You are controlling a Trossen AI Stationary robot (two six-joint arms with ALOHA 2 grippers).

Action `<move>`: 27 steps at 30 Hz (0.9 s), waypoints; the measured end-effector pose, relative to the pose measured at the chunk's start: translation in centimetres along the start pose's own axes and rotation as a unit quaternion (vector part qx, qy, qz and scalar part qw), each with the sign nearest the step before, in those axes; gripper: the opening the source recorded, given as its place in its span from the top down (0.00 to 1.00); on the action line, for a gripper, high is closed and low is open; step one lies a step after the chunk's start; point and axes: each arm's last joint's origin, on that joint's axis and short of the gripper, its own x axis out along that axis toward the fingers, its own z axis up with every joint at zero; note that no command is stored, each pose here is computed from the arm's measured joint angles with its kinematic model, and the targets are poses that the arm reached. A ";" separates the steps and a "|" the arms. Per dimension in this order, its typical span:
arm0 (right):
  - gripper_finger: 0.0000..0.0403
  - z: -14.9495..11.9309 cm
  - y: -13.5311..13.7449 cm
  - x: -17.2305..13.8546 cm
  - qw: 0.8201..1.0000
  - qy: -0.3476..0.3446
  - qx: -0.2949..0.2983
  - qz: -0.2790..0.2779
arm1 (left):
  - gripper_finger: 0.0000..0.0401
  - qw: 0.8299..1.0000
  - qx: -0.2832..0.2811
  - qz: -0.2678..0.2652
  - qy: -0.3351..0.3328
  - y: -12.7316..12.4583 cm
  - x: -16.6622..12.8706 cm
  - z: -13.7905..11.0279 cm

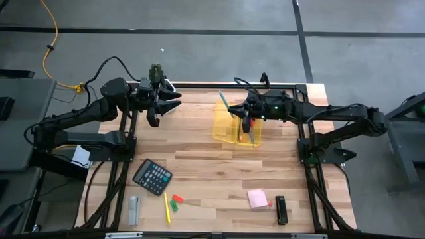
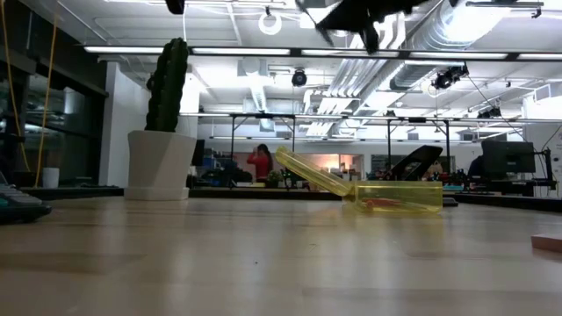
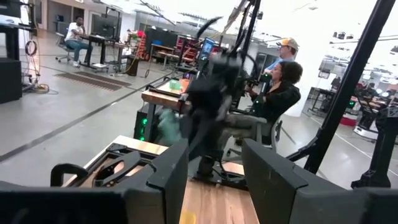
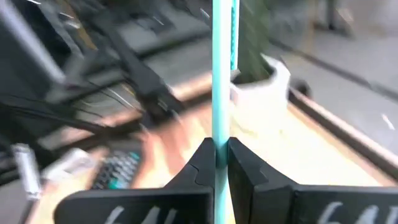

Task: Pack school essentials
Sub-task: Put the light blue pen into the yellow supply box

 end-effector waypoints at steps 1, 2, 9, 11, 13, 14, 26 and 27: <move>1.00 -0.9 -0.6 0.1 1.000 0.019 0.017 -0.019 | 0.65 1.000 0.000 0.000 0.001 0.0 0.0 0.0; 1.00 -1.9 -1.2 0.3 0.998 0.036 0.034 -0.034 | 0.65 1.000 -0.001 0.001 0.003 0.0 0.0 -0.1; 1.00 -10.2 -4.8 0.4 0.964 0.101 0.206 -0.137 | 0.65 1.000 -0.001 0.001 0.003 0.0 0.0 -0.1; 1.00 -12.1 -5.7 0.0 0.943 0.099 0.267 -0.170 | 0.65 1.000 -0.001 0.001 0.003 0.0 0.0 -0.1; 1.00 -13.8 -6.6 -0.4 0.914 0.097 0.337 -0.204 | 0.65 1.000 -0.001 0.004 0.003 0.0 0.0 -0.1; 1.00 -14.7 -7.0 -0.6 0.898 0.096 0.369 -0.219 | 0.65 1.000 -0.001 0.005 0.002 0.0 0.0 -0.1; 1.00 -16.6 -7.7 -0.6 0.842 0.064 0.495 -0.204 | 0.65 1.000 -0.001 0.005 0.002 0.0 0.0 -0.1; 1.00 -16.8 -7.7 -0.3 0.837 0.067 0.503 -0.202 | 0.65 1.000 -0.001 0.005 0.002 0.0 0.0 -0.1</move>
